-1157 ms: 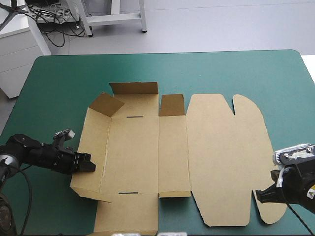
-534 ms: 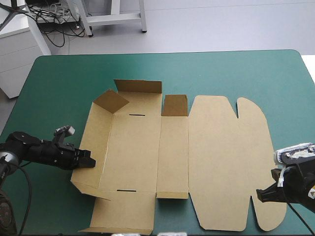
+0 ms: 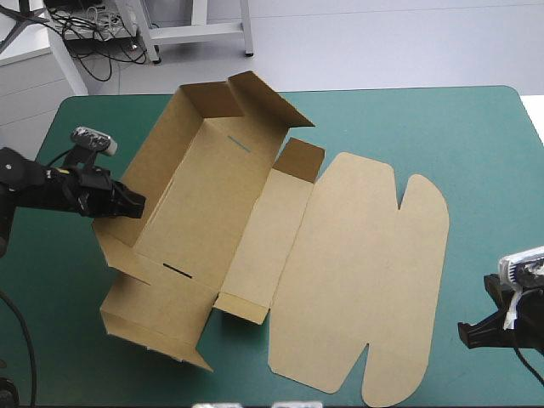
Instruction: Fold the box
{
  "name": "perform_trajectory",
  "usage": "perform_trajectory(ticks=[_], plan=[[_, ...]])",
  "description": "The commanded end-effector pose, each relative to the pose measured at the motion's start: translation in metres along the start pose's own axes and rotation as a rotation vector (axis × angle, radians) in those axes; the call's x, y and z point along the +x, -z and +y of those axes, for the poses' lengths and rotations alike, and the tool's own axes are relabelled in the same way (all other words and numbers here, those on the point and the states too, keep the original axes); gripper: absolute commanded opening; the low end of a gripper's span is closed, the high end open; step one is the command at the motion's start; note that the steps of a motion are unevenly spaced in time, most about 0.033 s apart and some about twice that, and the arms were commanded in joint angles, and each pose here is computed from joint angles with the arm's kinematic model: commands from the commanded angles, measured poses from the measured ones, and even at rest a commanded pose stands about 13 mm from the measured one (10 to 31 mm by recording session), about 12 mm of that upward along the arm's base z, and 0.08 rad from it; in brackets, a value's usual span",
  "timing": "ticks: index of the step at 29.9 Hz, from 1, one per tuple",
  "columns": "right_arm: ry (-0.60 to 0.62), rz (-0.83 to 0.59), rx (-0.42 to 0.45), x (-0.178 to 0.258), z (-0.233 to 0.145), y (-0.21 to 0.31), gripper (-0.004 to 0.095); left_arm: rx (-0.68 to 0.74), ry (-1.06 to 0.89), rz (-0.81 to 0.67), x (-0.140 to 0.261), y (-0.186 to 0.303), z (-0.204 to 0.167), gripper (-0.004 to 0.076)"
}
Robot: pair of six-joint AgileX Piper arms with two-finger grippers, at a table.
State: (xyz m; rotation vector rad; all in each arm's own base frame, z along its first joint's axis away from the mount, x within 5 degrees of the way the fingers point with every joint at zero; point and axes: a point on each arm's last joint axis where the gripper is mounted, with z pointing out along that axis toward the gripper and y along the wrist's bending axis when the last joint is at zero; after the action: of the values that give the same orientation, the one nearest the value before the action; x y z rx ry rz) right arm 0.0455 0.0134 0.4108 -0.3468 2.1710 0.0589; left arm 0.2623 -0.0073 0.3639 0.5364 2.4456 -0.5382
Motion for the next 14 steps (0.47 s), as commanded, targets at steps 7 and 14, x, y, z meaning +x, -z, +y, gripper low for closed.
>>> perform_trajectory(ticks=[7,14], plan=[[0.005,-0.108,0.035,-0.014,-0.002,0.016,-0.0020,-0.145,-0.491,-0.141,-0.055,0.023,-0.091,-0.0010],[0.005,-0.112,0.038,-0.014,-0.002,0.016,-0.0020,-0.236,-0.756,-0.073,-0.056,0.003,-0.123,-0.0010]])
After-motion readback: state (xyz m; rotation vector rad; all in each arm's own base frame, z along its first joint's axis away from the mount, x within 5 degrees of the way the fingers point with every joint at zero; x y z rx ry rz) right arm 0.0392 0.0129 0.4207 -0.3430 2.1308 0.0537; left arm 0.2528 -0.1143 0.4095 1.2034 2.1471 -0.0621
